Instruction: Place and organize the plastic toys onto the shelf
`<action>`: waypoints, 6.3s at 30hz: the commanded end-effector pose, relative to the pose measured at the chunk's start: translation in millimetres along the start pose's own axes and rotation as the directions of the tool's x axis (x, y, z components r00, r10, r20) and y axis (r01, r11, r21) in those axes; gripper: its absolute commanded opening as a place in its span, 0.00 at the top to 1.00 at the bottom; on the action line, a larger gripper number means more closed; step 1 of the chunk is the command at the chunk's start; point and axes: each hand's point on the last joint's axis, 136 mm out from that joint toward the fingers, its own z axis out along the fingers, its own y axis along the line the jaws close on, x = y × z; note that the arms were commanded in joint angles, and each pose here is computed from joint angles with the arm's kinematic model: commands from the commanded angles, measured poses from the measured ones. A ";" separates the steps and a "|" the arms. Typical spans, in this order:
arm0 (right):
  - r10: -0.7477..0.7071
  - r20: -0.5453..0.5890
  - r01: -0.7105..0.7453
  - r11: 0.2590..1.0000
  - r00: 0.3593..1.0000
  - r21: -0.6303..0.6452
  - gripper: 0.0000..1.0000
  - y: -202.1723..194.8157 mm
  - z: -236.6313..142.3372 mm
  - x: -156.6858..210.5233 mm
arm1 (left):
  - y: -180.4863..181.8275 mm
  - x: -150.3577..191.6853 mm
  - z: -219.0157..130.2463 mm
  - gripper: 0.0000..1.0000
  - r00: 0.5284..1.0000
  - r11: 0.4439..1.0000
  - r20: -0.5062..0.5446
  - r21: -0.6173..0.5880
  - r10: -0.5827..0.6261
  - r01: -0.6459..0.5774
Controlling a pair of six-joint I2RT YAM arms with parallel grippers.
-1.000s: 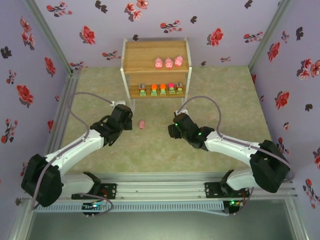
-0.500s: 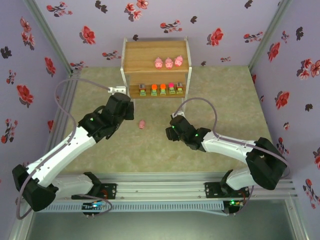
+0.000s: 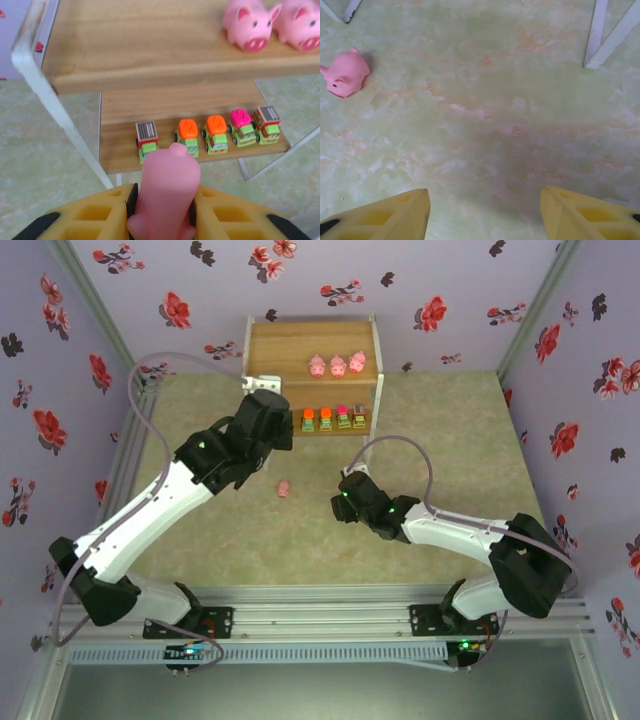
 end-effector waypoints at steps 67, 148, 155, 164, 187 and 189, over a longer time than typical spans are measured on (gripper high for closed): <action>-0.019 0.012 0.019 1.000 1.000 -0.003 0.55 6.8 2.5 -8.4 | -12.6 -79.6 100.3 0.58 0.999 0.997 0.052 -0.073 -0.015 0.019; -0.038 0.112 0.042 0.999 0.993 -0.035 0.01 14.0 -17.8 -17.5 | 5.7 190.4 68.8 0.36 0.978 0.990 -0.206 -0.132 0.014 -0.042; -0.038 0.112 0.038 0.999 0.993 0.000 0.01 8.6 -16.1 -18.3 | 6.0 209.9 84.9 0.36 0.970 0.990 -0.241 -0.139 -0.014 -0.020; -0.041 0.104 0.040 0.999 0.994 0.010 0.01 7.9 -14.1 -17.6 | 19.7 239.8 106.6 0.34 0.951 0.986 -0.302 -0.169 -0.064 0.013; -0.041 0.099 0.040 0.999 0.994 0.016 0.01 7.4 -12.3 -17.1 | 27.5 264.5 150.3 0.32 0.921 0.984 -0.377 -0.174 -0.094 0.029; -0.042 0.098 0.041 0.999 0.994 0.014 0.01 8.2 -12.1 -17.2 | 28.4 264.0 153.2 0.33 0.921 0.984 -0.378 -0.174 -0.093 0.028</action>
